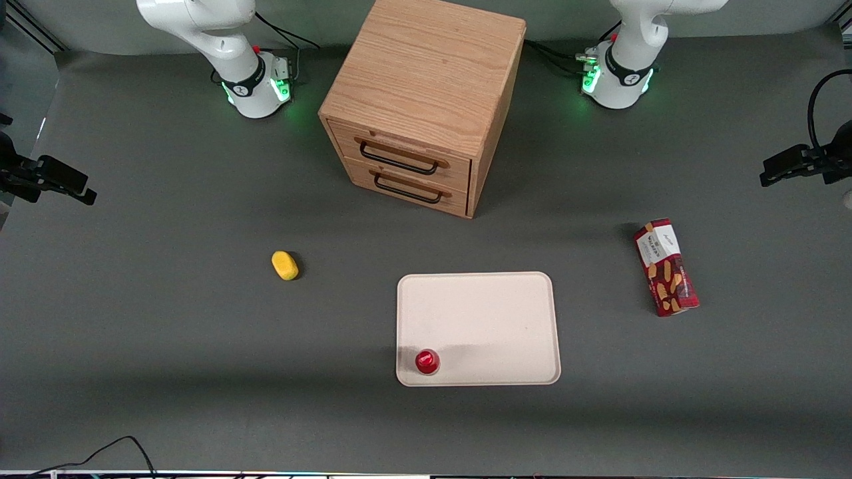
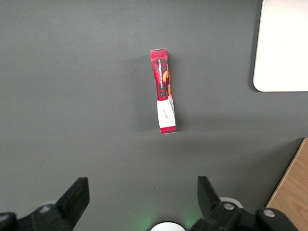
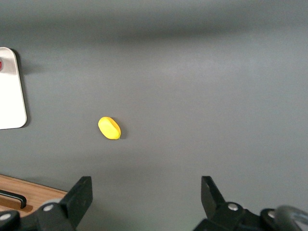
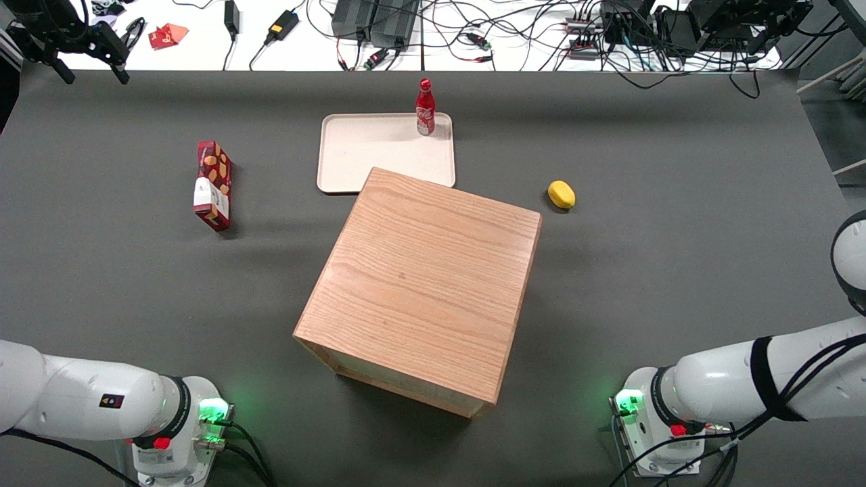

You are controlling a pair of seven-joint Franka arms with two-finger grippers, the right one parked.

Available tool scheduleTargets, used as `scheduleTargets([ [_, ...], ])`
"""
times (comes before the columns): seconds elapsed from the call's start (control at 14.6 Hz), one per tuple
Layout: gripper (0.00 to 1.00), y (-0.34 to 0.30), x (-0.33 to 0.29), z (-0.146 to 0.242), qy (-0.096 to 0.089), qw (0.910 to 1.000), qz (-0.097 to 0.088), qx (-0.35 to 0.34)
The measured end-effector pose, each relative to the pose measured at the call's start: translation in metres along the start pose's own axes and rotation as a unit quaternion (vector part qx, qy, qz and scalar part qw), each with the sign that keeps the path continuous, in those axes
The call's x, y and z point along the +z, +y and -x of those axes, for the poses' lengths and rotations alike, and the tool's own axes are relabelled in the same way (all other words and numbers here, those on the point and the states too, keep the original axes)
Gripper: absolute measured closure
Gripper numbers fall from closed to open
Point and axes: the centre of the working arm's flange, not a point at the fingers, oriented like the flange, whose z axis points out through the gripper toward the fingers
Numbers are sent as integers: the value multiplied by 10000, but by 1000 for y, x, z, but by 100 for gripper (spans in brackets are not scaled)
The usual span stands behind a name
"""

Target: Place red cookie box on tray

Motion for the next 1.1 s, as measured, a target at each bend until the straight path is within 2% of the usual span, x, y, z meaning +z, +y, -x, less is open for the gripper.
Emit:
scheduleTargets([
  [0.41, 0, 0, 7, -3, -89, 10000, -3, -12],
  [0.69, 0, 1, 40, -15, -332, 9994, -25, -87],
  [0.89, 0, 2, 105, -32, -234, 9995, -42, -188],
  [1.1, 0, 3, 177, -38, 39, 9997, -19, -237],
])
